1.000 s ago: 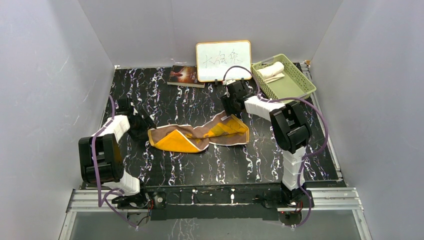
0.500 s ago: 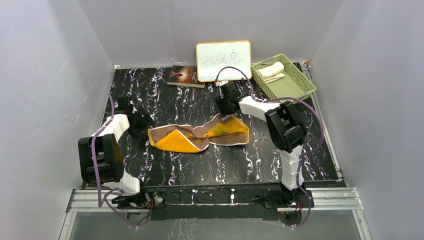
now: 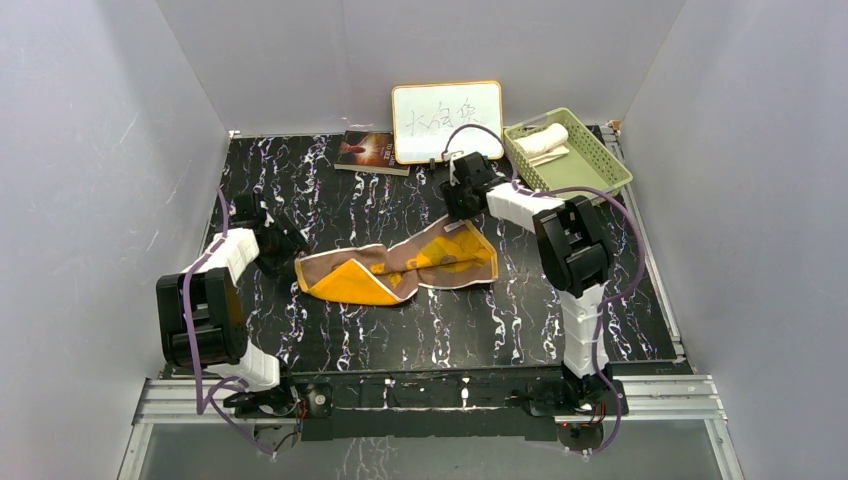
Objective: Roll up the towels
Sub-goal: Flatten out the towel at the center of the board.
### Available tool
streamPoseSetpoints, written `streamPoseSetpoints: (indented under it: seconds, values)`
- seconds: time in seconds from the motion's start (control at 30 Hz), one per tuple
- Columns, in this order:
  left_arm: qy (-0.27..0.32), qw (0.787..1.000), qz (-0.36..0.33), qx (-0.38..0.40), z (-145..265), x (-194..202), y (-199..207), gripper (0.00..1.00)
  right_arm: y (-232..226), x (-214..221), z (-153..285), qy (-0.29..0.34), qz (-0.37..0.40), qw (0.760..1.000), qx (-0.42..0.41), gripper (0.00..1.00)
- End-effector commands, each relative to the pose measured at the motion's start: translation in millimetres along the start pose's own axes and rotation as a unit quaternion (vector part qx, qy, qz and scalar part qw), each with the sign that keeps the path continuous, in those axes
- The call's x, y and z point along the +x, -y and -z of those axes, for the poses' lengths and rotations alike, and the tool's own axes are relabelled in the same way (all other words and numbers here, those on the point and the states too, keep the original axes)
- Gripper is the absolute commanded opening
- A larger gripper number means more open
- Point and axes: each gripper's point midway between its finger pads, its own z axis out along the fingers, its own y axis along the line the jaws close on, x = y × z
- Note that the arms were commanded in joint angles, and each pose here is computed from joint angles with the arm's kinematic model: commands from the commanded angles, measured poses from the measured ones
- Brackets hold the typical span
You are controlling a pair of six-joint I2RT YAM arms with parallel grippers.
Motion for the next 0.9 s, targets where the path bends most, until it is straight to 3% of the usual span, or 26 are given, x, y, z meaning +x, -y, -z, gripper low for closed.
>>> streamPoseSetpoints:
  seconds: [0.0, 0.1, 0.17, 0.47, 0.87]
  values:
    - [0.001, 1.0, 0.003, 0.003, 3.8, -2.0, 1.5, 0.7, 26.3, 47.3, -15.2, -0.072, -0.046, 0.996, 0.014, 0.38]
    - [-0.002, 1.0, 0.005, 0.005, 1.5, -0.3, 1.7, 0.7, 38.6, 53.3, -14.6, -0.081, -0.048, 0.994, 0.046, 0.23]
    - [-0.003, 1.0, 0.006, 0.006, -0.1, 0.0, 1.9, 0.7, 46.9, 53.0, -12.0, -0.077, -0.058, 0.993, 0.066, 0.01]
    - [-0.004, 1.0, 0.005, 0.025, -17.9, -1.2, 6.7, 0.67, 68.8, 18.9, 21.4, -0.002, -0.116, 0.991, 0.074, 0.0]
    - [-0.002, 0.999, -0.006, 0.043, -41.2, -0.1, 11.3, 0.59, 62.0, 4.1, 34.9, 0.018, -0.116, 0.992, 0.051, 0.0]
